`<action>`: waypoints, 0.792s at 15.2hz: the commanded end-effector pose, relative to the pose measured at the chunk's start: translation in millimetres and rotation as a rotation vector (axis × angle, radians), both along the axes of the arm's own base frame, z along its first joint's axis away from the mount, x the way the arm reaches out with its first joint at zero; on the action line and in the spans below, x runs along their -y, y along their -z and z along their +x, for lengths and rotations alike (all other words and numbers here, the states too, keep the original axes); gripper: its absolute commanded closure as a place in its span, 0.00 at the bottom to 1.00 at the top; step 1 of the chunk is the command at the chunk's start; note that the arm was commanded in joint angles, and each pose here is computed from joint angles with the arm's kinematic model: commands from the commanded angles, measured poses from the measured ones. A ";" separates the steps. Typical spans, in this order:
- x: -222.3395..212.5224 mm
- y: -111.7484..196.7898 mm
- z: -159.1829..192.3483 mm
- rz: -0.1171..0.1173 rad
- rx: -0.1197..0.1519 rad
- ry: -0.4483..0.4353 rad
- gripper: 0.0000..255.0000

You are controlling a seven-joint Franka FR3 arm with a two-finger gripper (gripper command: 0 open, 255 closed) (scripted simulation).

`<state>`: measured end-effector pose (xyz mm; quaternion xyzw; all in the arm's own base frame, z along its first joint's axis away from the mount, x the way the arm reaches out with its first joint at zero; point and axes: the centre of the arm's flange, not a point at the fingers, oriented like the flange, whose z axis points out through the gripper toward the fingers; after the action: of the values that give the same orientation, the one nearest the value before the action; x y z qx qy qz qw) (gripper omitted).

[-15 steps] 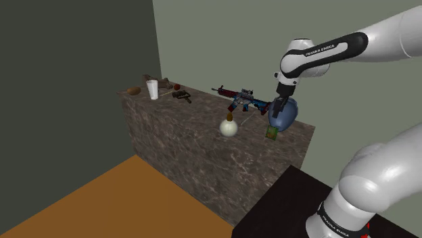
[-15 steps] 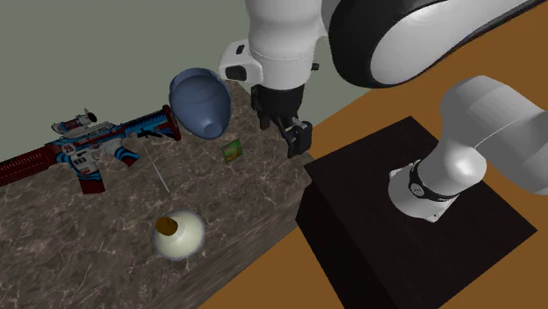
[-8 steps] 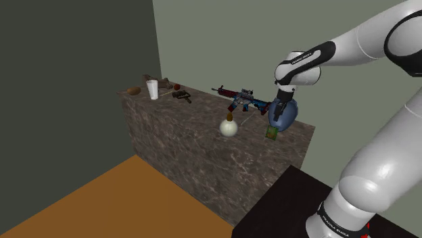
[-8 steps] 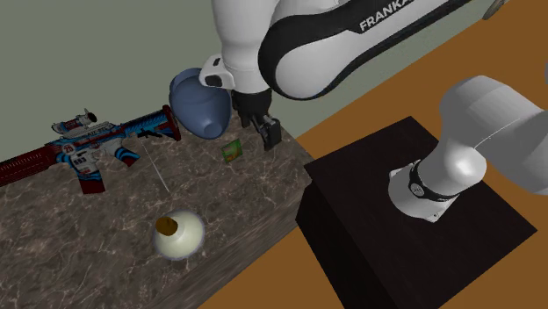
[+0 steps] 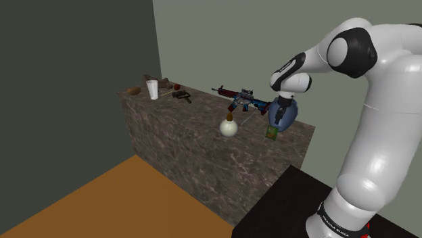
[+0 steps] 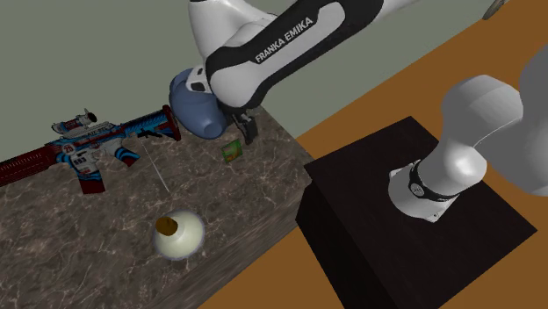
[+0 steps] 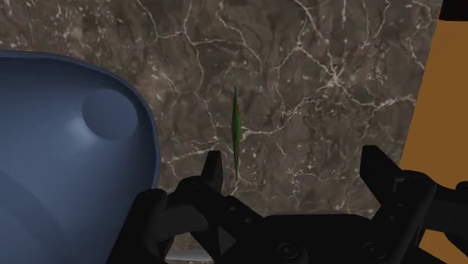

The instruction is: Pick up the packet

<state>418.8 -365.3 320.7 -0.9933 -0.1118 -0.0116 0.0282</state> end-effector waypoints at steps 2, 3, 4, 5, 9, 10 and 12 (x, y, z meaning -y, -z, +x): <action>32.2 26.3 9.2 0.004 -0.002 -0.011 0.00; 34.9 28.6 10.1 0.004 -0.002 -0.011 0.00; 34.9 33.9 10.1 0.004 -0.002 -0.011 0.00; 34.9 39.1 10.1 0.004 -0.002 -0.011 0.00; 34.9 60.3 10.1 0.004 -0.002 -0.011 0.00; 34.9 68.6 10.1 0.004 -0.002 -0.011 0.00; 34.9 68.6 10.1 0.004 -0.002 -0.011 0.00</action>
<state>440.4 -393.2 287.3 -0.9909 -0.1263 -0.0434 0.0193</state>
